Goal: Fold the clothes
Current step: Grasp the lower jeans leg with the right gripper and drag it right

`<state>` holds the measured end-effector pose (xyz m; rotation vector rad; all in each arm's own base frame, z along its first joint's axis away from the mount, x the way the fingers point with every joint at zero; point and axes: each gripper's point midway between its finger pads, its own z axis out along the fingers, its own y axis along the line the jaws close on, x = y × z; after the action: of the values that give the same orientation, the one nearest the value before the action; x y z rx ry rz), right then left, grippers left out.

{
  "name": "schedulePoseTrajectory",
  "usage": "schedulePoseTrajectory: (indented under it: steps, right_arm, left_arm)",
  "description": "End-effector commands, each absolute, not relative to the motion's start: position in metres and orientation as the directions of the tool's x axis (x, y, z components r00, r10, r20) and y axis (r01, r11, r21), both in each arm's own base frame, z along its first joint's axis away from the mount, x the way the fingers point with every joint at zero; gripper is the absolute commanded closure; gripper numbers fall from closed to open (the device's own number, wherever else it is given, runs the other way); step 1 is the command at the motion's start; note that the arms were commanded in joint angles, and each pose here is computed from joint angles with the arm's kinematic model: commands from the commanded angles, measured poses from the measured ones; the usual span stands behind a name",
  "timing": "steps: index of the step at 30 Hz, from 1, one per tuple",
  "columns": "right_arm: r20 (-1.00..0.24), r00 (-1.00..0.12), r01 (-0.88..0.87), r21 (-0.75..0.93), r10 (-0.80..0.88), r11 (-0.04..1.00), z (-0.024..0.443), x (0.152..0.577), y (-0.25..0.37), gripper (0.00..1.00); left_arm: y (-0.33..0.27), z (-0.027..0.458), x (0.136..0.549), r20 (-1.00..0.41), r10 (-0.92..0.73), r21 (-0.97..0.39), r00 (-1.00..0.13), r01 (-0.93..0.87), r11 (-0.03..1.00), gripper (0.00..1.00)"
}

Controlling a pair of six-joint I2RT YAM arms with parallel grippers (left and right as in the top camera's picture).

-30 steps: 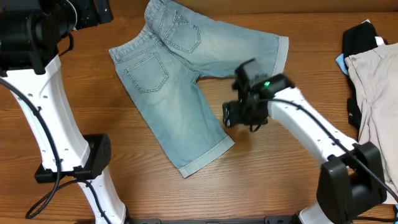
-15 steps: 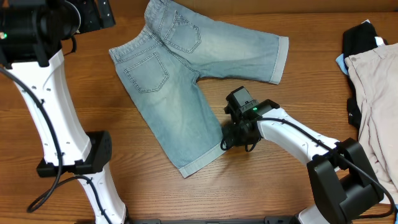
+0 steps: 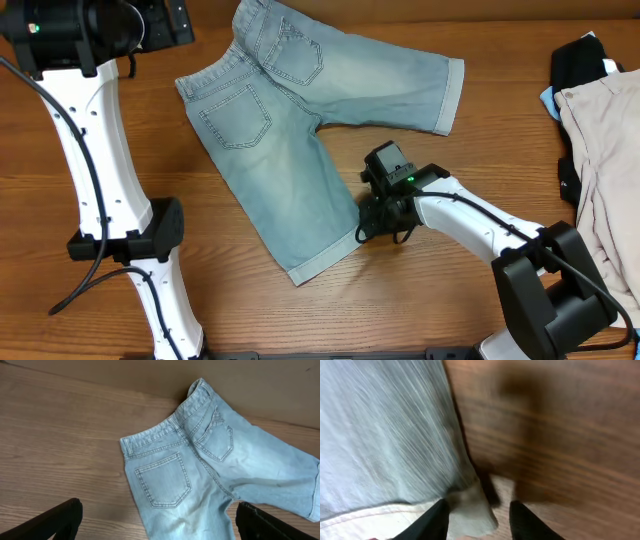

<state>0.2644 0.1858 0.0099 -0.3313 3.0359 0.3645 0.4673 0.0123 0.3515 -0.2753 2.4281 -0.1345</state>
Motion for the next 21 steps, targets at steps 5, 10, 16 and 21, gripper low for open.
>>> schedulePoseTrajectory:
  steps: [5,10,16,21]
  right_arm:
    - [-0.053,-0.977,-0.215,0.253,-0.208,0.943,0.002,0.253,0.187,0.62]
    - [-0.044,-0.977,-0.214,0.283,-0.21,0.935,0.004,0.25,0.191,0.79]
    - [-0.031,-0.983,-0.182,0.286,-0.181,0.941,0.004,0.249,0.191,0.96]
    - [0.07,-0.997,0.037,0.241,0.021,0.97,0.004,0.245,0.164,0.96]
  left_arm:
    - [0.014,0.338,0.473,-0.604,-0.213,-0.142,-0.768,-0.159,0.977,0.0]
    - [0.015,0.338,0.473,-0.604,-0.213,-0.142,-0.768,-0.159,0.977,0.0]
    - [0.015,0.339,0.473,-0.605,-0.213,-0.142,-0.767,-0.159,0.977,0.0]
    - [0.015,0.339,0.473,-0.605,-0.212,-0.139,-0.767,-0.161,0.977,0.0]
